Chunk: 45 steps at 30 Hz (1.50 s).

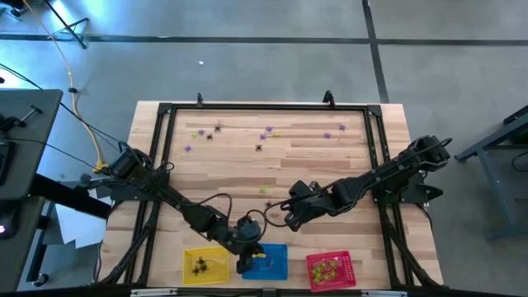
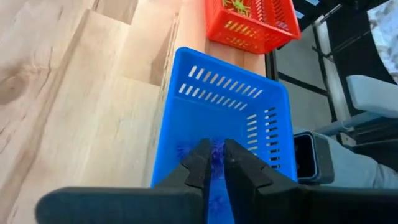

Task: Sort Halloween decoration
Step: Put the violet spider toy into the blue bin

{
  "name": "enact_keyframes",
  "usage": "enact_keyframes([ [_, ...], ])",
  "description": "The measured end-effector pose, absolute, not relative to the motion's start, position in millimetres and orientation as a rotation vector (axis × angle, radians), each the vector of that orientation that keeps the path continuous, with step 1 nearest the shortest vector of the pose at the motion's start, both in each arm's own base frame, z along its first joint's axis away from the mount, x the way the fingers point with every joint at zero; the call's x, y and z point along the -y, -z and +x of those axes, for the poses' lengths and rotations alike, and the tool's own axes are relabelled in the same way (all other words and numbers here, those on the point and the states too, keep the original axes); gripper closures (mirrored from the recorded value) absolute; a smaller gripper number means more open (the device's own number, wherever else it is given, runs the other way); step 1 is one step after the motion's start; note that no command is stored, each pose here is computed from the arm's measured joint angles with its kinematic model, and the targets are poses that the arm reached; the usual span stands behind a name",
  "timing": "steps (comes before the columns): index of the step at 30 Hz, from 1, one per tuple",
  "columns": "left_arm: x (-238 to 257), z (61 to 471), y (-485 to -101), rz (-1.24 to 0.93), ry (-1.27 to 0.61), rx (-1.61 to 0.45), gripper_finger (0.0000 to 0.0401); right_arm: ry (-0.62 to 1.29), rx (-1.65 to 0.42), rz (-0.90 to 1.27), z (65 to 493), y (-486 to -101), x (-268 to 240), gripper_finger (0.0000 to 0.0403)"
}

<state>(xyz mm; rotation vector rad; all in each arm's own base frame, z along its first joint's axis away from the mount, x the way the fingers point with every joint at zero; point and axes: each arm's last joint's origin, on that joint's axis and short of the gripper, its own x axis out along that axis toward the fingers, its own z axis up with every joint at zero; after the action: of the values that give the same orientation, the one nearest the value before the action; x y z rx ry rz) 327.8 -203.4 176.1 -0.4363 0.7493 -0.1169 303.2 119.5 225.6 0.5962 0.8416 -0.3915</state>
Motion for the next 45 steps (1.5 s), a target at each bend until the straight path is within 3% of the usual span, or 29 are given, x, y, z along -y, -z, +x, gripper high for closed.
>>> enact_keyframes([
  [15,207.8,326.4,-177.6,-0.488,0.094,-0.726,0.0261,0.391,-0.841,0.596,303.3,-225.6,-119.5,0.0324],
  [25,206.5,319.9,-183.3,-0.492,0.04,-0.731,0.0251,0.391,-0.841,0.597,303.3,-225.7,-119.6,0.0324],
  [35,148.7,272.6,-224.2,-0.386,-0.346,-0.892,0.022,0.39,-0.839,0.598,303.4,-225.8,-119.6,0.0324],
  [45,68.9,223.0,-201.1,-0.361,-0.671,-1.073,0.0183,0.39,-0.838,0.599,303.5,-225.8,-119.7,0.0324],
])
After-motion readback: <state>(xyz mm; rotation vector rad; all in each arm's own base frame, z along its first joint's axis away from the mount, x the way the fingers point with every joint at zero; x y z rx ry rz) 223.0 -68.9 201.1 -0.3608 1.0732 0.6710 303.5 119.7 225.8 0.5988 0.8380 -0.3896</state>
